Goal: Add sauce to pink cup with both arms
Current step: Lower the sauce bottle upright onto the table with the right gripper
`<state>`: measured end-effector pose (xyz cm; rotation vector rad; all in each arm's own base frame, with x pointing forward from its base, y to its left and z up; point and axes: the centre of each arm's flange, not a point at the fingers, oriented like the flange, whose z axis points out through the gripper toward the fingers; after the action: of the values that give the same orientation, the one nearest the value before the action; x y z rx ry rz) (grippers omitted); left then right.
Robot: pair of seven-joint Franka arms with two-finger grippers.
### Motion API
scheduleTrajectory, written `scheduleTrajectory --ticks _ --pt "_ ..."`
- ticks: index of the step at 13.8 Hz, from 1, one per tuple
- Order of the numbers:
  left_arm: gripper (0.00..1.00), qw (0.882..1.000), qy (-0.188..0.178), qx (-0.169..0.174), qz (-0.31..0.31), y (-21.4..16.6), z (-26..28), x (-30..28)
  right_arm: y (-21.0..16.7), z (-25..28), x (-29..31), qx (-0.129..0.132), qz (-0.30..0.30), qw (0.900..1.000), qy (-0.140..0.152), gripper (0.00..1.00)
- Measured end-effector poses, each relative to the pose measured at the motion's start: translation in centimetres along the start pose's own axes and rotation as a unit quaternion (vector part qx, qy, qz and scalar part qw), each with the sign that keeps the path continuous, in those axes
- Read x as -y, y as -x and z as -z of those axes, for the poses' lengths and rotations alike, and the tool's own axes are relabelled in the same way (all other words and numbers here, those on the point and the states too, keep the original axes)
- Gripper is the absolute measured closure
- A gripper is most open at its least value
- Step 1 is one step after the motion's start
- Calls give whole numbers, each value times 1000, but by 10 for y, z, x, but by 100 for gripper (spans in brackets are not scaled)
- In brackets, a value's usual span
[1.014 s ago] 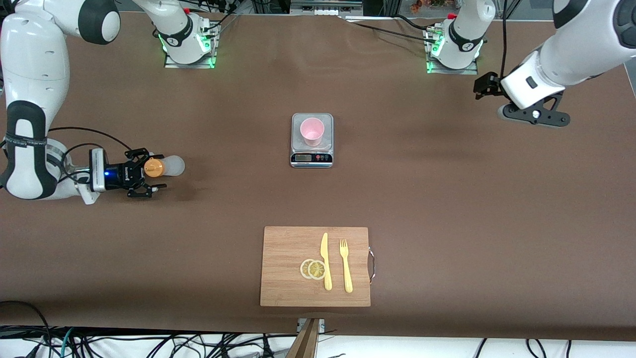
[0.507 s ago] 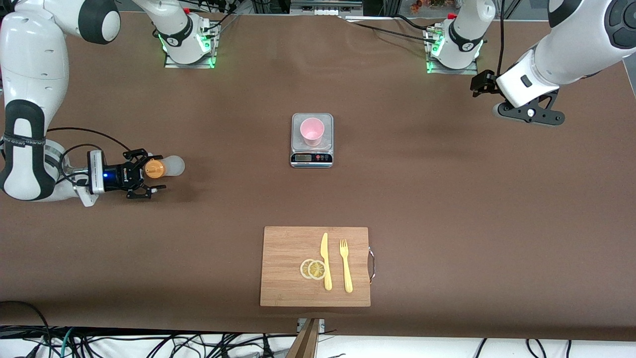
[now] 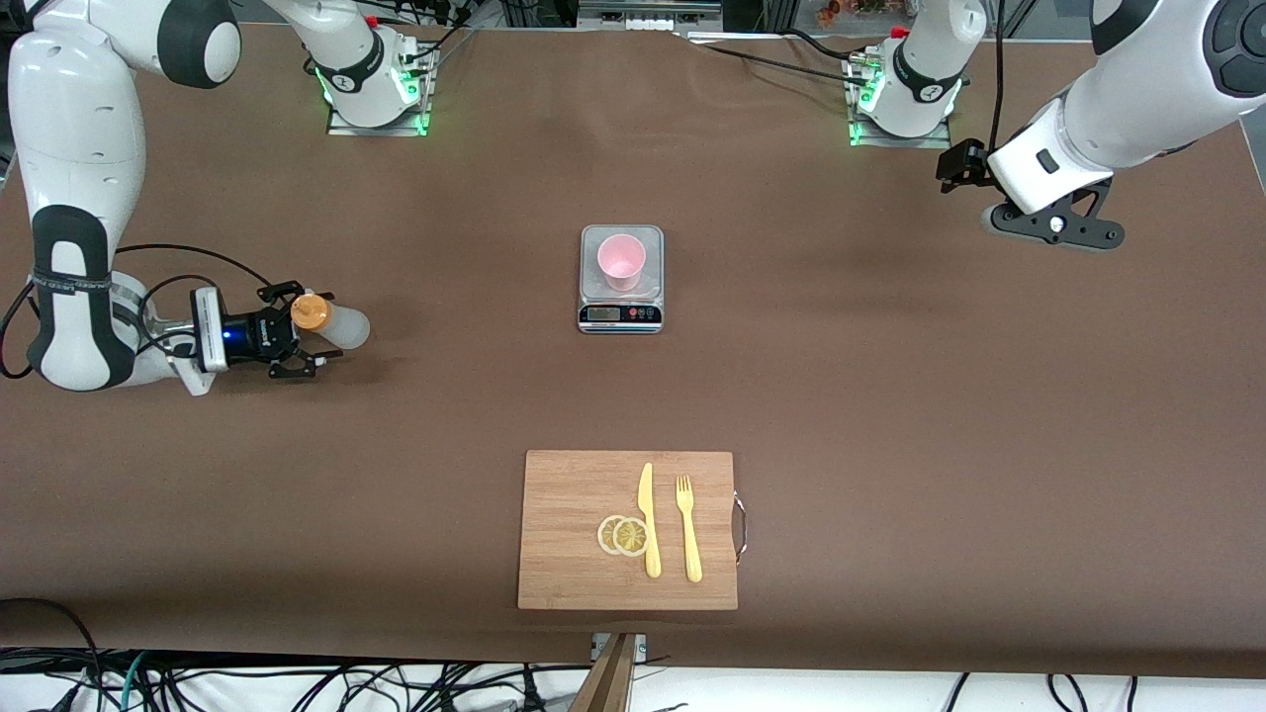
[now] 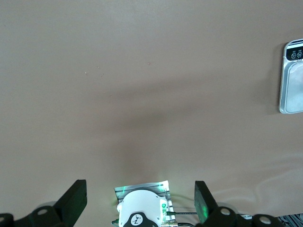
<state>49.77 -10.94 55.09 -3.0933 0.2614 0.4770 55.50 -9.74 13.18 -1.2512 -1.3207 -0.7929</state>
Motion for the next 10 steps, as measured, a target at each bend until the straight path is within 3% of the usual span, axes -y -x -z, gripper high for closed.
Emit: scheduleTrajectory --ticks 10 --pt "0 1000 0 0 0 0 0 0 20 9 33 6 -21 1000 -10 0"
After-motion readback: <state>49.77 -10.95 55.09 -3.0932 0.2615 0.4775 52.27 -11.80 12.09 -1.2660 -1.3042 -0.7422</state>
